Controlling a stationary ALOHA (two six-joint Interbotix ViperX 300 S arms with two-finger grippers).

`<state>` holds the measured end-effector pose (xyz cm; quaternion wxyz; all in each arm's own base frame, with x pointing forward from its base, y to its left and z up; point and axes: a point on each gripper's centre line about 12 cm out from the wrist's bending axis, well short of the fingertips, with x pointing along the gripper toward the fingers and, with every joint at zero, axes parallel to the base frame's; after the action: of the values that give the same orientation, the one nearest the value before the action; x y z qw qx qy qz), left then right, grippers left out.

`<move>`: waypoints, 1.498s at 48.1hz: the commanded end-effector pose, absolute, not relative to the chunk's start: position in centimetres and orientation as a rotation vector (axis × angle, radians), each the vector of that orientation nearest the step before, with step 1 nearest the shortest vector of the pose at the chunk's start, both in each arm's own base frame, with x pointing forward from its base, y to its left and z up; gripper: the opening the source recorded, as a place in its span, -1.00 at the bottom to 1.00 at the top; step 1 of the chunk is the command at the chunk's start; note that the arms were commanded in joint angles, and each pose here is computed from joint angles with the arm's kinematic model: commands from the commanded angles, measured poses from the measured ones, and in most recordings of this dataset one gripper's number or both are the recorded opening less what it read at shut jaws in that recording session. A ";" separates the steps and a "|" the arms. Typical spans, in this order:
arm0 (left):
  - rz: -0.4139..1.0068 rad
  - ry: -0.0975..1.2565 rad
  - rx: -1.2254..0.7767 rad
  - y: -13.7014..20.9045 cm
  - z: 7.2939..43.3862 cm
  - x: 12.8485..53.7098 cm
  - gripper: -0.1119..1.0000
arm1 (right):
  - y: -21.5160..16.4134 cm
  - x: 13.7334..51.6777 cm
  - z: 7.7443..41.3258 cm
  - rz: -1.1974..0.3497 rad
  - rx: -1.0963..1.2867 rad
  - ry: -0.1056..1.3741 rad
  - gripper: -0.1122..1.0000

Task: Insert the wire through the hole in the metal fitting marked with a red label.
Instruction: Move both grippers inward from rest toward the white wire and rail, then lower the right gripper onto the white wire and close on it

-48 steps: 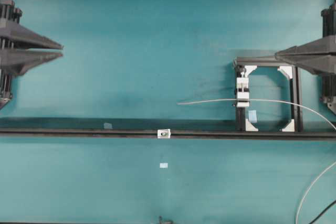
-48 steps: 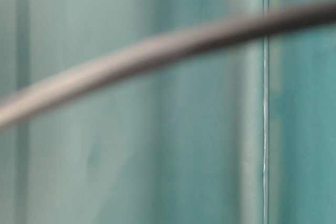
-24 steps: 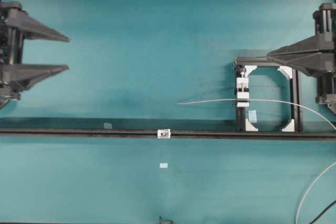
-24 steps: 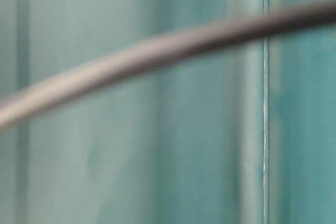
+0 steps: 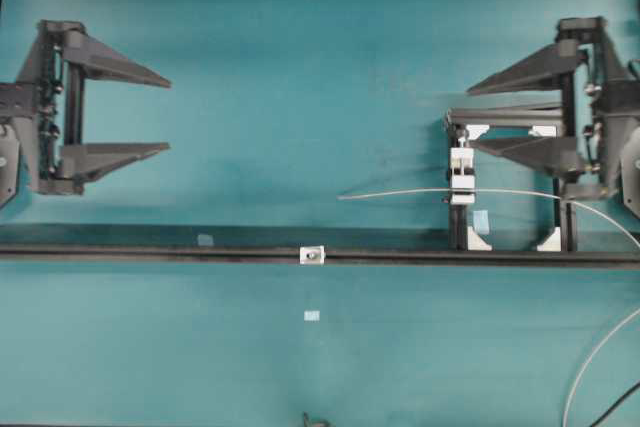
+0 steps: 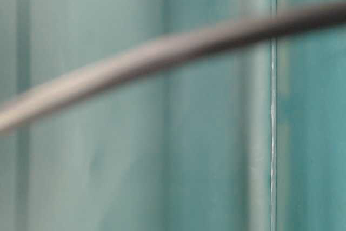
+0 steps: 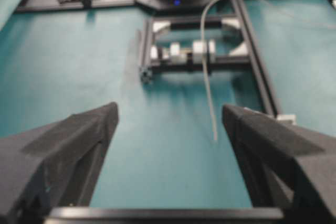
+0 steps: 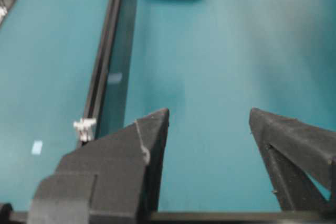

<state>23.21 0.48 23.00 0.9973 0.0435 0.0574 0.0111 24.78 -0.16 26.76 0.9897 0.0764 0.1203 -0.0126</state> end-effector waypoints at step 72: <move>0.024 0.372 0.043 0.7 16.8 28.0 0.16 | 1.2 31.5 15.8 -0.078 0.279 0.737 0.35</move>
<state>27.72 0.56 16.33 0.9807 0.0235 0.1940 0.0093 30.86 0.95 15.00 0.9166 0.1345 0.3741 -0.0427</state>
